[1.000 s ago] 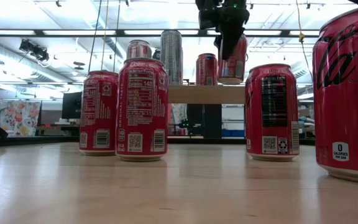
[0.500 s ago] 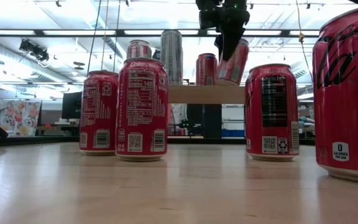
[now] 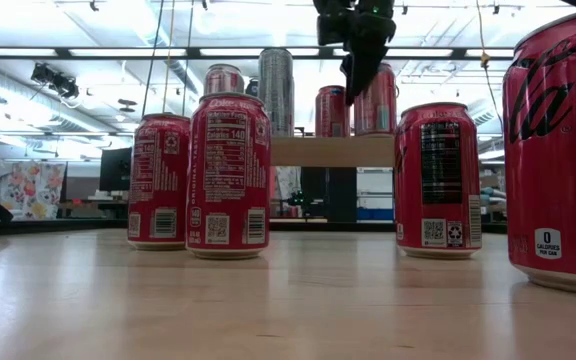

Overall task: Place canned beverage on shelf
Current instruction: Put the red soda can aligned with the other red soda can on the shelf

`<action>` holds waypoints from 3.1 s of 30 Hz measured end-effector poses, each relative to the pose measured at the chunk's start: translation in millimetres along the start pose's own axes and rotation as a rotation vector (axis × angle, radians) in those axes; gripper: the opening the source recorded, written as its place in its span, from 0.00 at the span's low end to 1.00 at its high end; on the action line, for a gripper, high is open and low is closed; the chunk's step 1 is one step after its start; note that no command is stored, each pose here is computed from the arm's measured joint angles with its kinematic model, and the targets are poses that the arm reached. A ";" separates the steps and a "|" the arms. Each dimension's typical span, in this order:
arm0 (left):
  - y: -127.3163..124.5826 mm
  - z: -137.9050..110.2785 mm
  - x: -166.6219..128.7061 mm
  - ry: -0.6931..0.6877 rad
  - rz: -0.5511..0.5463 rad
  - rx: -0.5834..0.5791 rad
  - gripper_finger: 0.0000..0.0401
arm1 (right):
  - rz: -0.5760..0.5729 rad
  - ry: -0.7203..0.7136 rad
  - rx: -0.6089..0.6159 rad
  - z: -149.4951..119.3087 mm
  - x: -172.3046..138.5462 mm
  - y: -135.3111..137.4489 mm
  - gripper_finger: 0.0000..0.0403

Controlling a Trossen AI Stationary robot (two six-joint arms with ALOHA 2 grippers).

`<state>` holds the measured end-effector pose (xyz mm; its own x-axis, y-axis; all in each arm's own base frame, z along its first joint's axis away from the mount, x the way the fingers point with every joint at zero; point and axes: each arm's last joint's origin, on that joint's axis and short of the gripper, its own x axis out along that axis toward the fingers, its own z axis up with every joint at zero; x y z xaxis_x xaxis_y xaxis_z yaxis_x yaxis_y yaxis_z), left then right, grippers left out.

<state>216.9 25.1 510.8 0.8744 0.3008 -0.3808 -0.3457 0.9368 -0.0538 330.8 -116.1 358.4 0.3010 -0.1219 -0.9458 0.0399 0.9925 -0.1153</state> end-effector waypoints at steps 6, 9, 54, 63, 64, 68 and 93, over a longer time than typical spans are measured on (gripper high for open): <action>0.0 0.0 0.2 0.001 0.000 -0.005 0.72 | -0.045 -0.008 0.003 -0.5 -3.8 -1.1 0.80; 0.0 -0.1 0.2 0.001 0.000 -0.005 0.72 | -0.059 -0.043 0.009 -2.3 -12.9 -0.8 0.80; -1.4 1.7 0.1 -0.018 -0.007 0.009 0.72 | -0.114 -0.056 0.360 -92.3 -9.7 12.7 0.71; -1.4 1.3 0.2 -0.015 -0.006 0.017 0.72 | -0.125 -0.148 0.346 -87.1 18.7 11.7 0.69; -1.4 1.3 0.2 -0.014 -0.006 0.017 0.72 | -0.120 -0.154 0.341 -86.4 19.1 11.5 0.68; -1.4 1.3 0.2 -0.014 -0.006 0.022 0.72 | -0.109 -0.170 0.312 -84.2 20.0 11.2 0.63; -1.4 1.3 0.1 -0.014 -0.007 0.025 0.72 | -0.038 -0.330 0.126 -70.6 16.9 10.2 0.54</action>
<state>217.9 24.0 512.1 0.8815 0.2969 -0.3671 -0.3315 0.9428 -0.0336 269.1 -107.9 319.8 0.5881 -0.1736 -0.7900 0.1683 0.9816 -0.0904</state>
